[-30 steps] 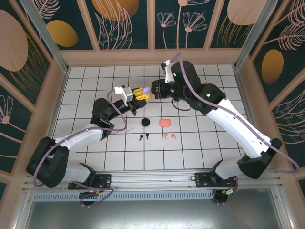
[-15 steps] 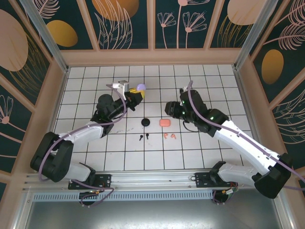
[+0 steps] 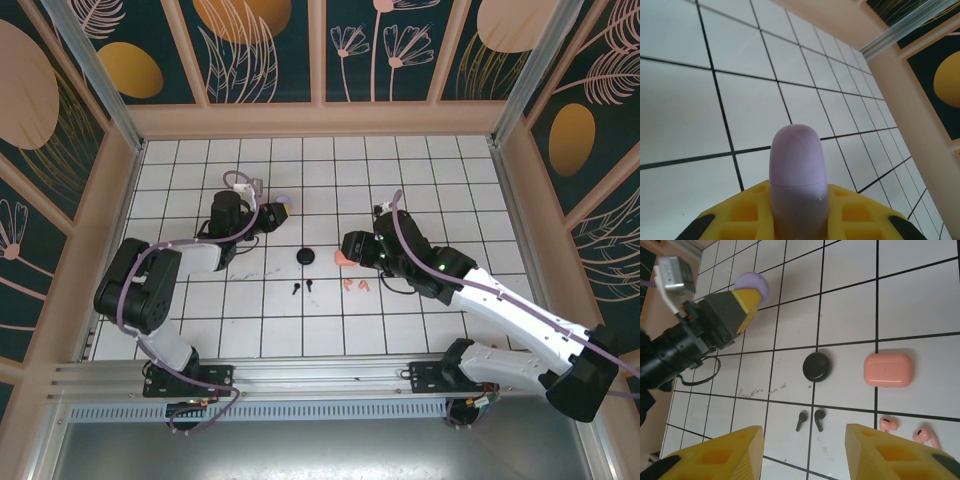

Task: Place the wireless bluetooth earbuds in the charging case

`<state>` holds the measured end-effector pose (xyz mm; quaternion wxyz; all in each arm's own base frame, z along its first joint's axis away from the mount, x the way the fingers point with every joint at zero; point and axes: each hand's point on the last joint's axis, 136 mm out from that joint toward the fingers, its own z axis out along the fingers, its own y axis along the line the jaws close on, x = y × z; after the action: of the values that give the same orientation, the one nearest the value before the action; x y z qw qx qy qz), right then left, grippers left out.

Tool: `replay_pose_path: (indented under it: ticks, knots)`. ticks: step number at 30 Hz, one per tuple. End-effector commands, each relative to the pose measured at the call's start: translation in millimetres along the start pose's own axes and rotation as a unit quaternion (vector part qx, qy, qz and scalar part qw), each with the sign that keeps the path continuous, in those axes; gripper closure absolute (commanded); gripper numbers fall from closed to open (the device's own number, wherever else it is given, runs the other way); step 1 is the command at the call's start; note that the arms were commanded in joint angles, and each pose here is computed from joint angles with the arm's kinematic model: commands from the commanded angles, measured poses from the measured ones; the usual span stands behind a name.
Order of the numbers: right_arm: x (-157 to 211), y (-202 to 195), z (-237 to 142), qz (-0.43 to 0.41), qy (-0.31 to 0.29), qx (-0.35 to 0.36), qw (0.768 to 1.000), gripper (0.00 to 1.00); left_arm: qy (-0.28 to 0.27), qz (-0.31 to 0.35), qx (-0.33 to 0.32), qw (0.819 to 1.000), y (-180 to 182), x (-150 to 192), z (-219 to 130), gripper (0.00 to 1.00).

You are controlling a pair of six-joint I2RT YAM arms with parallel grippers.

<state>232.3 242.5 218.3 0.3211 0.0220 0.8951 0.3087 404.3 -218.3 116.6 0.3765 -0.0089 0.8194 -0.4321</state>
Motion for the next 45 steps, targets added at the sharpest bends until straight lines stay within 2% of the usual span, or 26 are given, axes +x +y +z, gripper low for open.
replay_pose_path:
  ticks: [1,5,9,11,12,22,29,32,35,36,38,39,45]
  knots:
    - [-5,4,-3,0.003,-0.019,-0.006,1.0,0.53,0.035,-0.032,0.005,0.999,11,4,14,1.0]
    - [-4,4,-4,0.001,-0.019,-0.004,1.0,0.52,0.064,-0.044,-0.004,0.997,24,7,33,1.0]
    - [-5,4,-6,-0.001,-0.021,-0.002,1.0,0.5,0.079,-0.05,-0.042,0.995,45,11,44,0.99]
    - [-7,5,-8,-0.003,-0.025,-0.004,1.0,0.5,0.09,-0.054,-0.063,0.992,59,20,44,0.93]
    - [-9,6,-9,-0.003,-0.026,-0.004,1.0,0.49,0.087,-0.052,-0.066,0.993,59,12,49,0.92]
    - [-18,15,-13,-0.014,-0.032,-0.005,0.999,0.42,0.119,-0.064,-0.106,0.985,87,16,53,0.75]
    - [-25,22,-19,-0.022,-0.039,-0.009,0.999,0.4,0.128,-0.056,-0.127,0.982,93,12,47,0.57]
    - [-27,21,-20,-0.029,-0.038,-0.002,0.999,0.39,0.123,-0.036,-0.151,0.98,95,3,39,0.51]
    - [-29,19,-23,-0.036,-0.041,0.007,0.998,0.37,0.116,-0.007,-0.169,0.979,91,-11,32,0.48]
    - [-29,18,-24,-0.037,-0.042,0.01,0.998,0.37,0.113,0.002,-0.173,0.978,89,-15,29,0.43]
    - [-29,15,-25,-0.041,-0.042,0.018,0.998,0.36,0.103,0.025,-0.183,0.977,82,-29,24,0.41]
    - [-29,14,-25,-0.043,-0.041,0.021,0.998,0.36,0.098,0.034,-0.187,0.977,79,-35,21,0.36]
    - [-20,0,-18,-0.046,-0.033,0.042,0.998,0.35,0.058,0.085,-0.197,0.975,51,-71,-1,0.3]
